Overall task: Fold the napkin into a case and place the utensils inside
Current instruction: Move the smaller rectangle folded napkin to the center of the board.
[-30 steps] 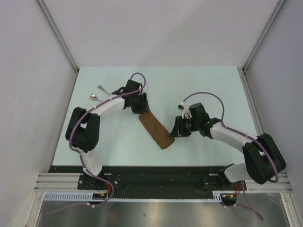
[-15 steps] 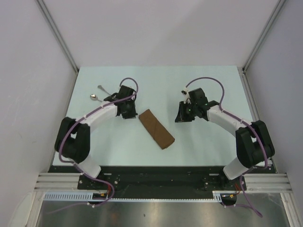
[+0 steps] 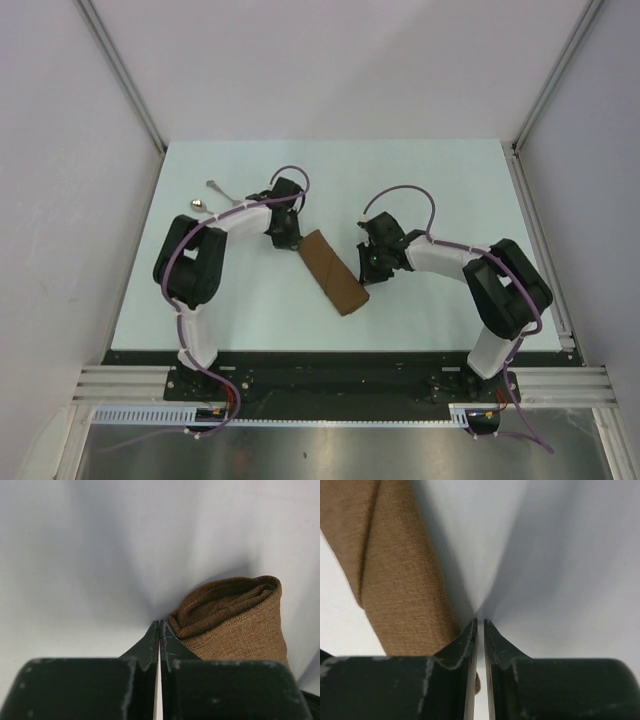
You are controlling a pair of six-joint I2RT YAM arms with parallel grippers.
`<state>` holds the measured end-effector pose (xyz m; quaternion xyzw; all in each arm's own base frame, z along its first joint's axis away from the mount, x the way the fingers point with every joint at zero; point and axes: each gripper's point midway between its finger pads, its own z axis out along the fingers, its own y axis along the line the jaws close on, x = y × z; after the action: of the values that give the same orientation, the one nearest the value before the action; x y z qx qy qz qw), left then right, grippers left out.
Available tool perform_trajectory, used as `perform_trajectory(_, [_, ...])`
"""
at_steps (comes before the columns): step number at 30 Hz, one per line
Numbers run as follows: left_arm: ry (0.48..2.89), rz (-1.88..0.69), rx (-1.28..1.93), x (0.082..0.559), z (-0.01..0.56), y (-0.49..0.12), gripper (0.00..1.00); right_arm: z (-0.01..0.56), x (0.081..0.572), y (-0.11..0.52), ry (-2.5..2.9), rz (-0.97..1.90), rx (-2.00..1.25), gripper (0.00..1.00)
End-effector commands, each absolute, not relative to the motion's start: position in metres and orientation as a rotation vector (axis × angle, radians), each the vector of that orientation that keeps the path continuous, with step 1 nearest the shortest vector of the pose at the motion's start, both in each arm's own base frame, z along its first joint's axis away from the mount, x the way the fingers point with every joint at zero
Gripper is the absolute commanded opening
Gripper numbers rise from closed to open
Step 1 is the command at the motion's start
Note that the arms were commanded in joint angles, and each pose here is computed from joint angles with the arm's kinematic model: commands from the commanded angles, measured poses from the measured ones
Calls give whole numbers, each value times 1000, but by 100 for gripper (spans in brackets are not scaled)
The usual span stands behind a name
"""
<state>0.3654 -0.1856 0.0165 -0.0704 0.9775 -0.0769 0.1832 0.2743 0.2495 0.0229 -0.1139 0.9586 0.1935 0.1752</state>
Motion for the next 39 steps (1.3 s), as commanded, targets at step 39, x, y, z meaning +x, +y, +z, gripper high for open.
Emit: perform_trajectory(39, [2397,-1180,355,342,184,-415,29,165,227,94,2331,311,319,38])
